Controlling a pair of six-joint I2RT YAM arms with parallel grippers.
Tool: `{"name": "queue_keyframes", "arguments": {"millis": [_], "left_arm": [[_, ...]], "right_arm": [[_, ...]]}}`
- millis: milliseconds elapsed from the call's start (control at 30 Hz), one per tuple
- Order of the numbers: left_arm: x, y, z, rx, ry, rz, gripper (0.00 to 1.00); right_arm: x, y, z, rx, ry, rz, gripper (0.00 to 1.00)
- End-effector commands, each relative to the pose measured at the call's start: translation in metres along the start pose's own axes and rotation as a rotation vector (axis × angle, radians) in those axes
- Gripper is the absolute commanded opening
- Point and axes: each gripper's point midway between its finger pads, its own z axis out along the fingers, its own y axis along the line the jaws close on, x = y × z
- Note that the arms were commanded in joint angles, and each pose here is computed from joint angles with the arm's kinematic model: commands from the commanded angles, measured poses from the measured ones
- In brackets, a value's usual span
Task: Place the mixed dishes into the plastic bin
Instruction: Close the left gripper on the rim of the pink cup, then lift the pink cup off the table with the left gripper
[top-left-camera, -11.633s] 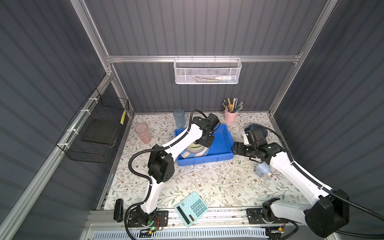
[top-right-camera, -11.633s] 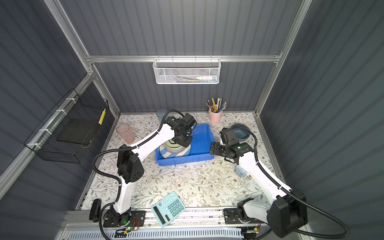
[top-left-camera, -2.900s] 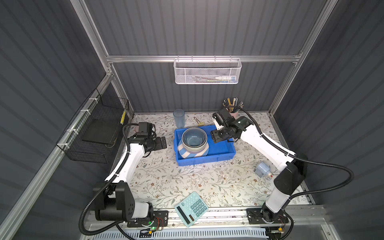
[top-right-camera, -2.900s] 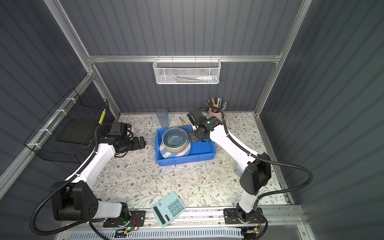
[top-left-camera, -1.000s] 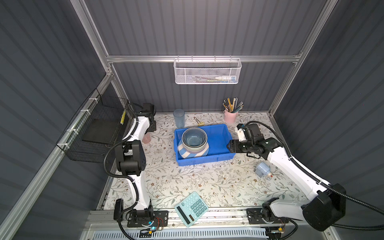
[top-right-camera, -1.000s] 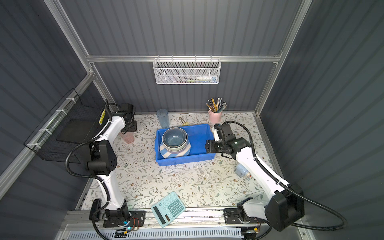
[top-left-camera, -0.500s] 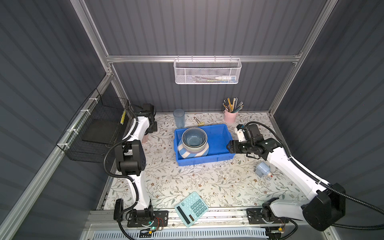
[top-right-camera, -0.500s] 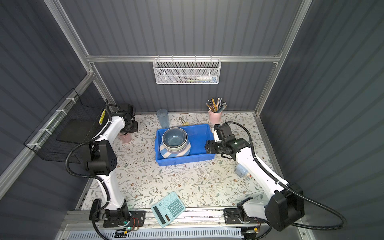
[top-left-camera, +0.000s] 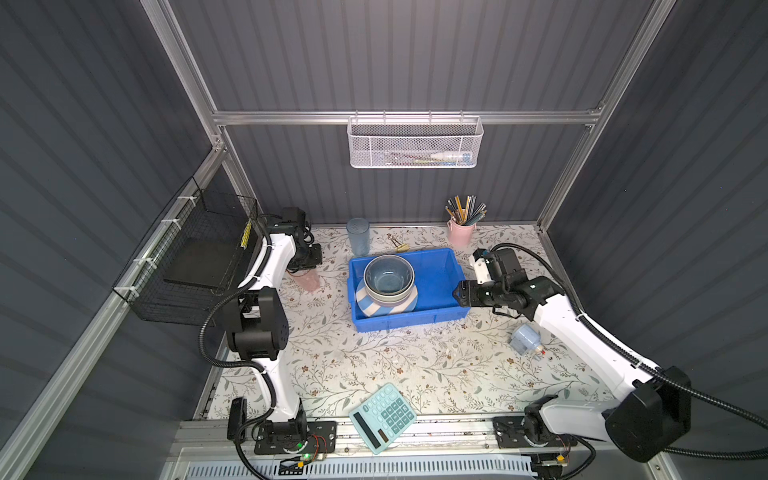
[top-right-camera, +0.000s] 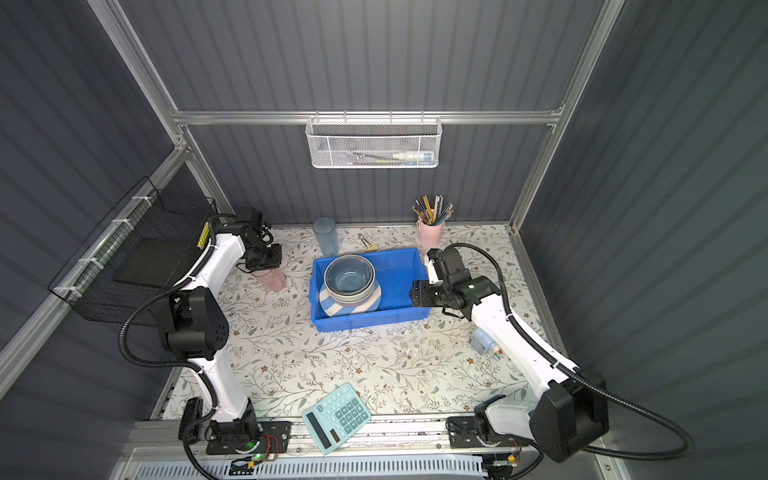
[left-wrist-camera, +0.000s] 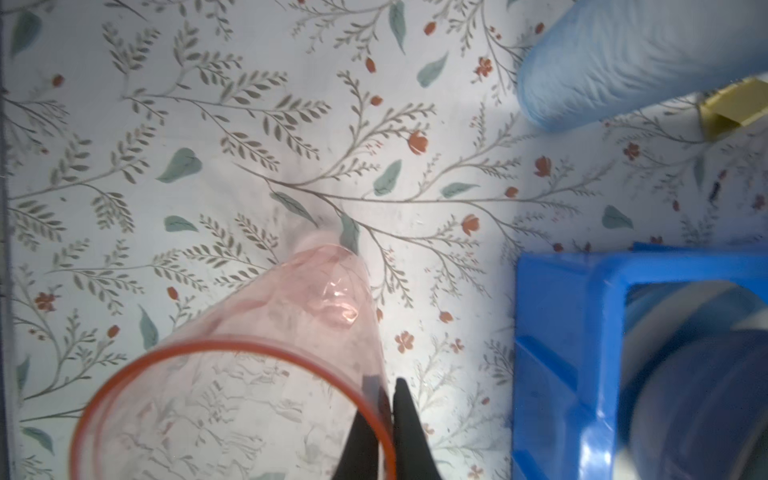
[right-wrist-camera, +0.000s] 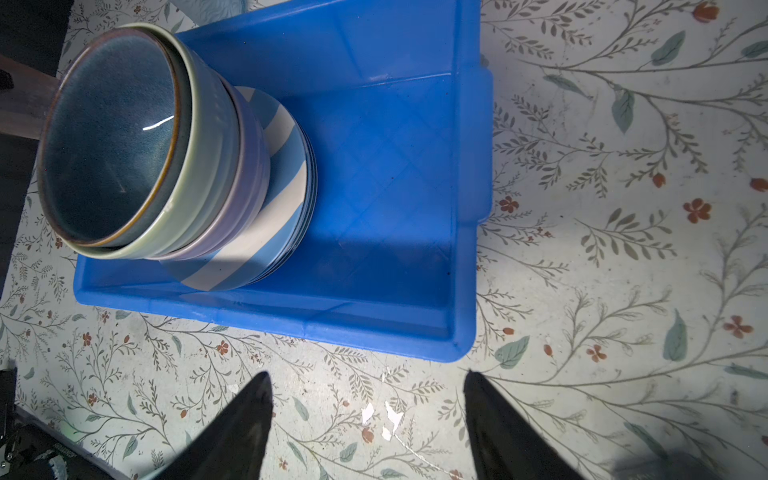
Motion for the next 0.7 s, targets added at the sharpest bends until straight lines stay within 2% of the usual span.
{"name": "queue_keyframes", "arguments": {"millis": [0, 233, 500, 600, 667], "left_arm": [[0.03, -0.03, -0.015, 0.095, 0.089, 0.031, 0.07], [0.057, -0.059, -0.019, 0.113, 0.184, 0.11, 0.09], [0.07, -0.069, -0.012, 0.103, 0.22, 0.121, 0.19], [0.071, -0.07, -0.014, 0.108, 0.219, 0.113, 0.27], [0.069, -0.074, -0.019, 0.122, 0.205, 0.113, 0.36]], "right_arm": [[0.003, -0.001, 0.003, -0.008, 0.01, 0.019, 0.73], [0.003, 0.0, 0.004, -0.013, 0.015, 0.023, 0.73], [0.005, 0.0, 0.004, -0.009, 0.019, 0.025, 0.73], [0.005, -0.001, 0.003, -0.007, 0.018, 0.024, 0.73], [0.005, -0.001, 0.003, -0.007, 0.018, 0.025, 0.73]]}}
